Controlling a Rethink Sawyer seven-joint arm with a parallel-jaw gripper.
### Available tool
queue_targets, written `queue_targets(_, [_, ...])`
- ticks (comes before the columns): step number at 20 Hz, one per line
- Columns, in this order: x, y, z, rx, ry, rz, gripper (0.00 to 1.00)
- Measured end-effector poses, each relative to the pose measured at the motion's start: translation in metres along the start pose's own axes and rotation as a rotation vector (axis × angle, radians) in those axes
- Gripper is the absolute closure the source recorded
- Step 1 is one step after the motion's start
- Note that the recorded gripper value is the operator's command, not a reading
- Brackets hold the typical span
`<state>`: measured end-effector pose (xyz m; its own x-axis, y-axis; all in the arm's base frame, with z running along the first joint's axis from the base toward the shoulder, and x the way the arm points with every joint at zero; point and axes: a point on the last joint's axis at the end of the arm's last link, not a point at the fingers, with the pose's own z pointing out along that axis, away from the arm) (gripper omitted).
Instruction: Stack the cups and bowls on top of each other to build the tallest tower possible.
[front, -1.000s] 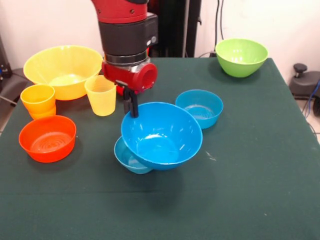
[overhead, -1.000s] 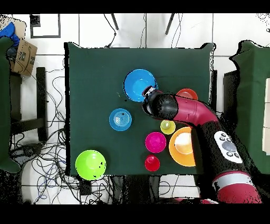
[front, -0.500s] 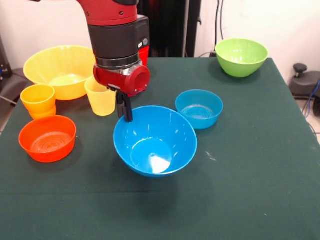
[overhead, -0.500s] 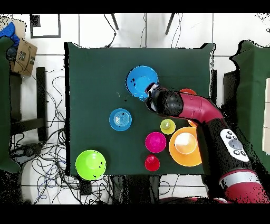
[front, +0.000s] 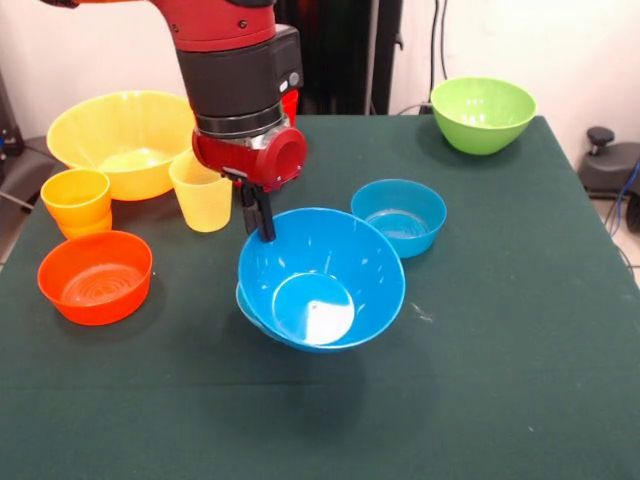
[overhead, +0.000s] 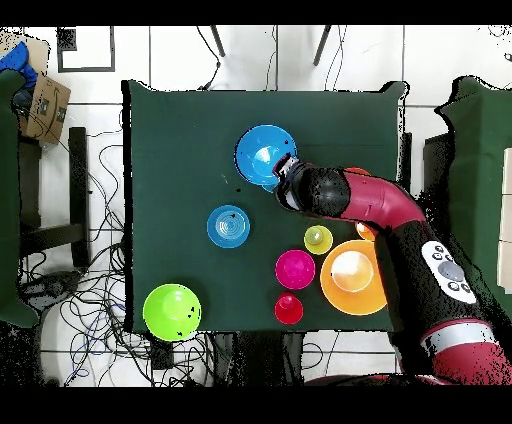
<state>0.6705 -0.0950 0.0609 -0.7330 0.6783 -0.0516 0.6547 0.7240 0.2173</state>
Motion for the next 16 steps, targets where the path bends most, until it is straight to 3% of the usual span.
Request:
queue_targets(9, [-0.007, 0.006, -0.008, -0.025, -0.004, 0.001, 1.00])
queue_targets(16, [-0.016, 0.004, -0.038, -0.032, -0.018, 0.002, 1.00])
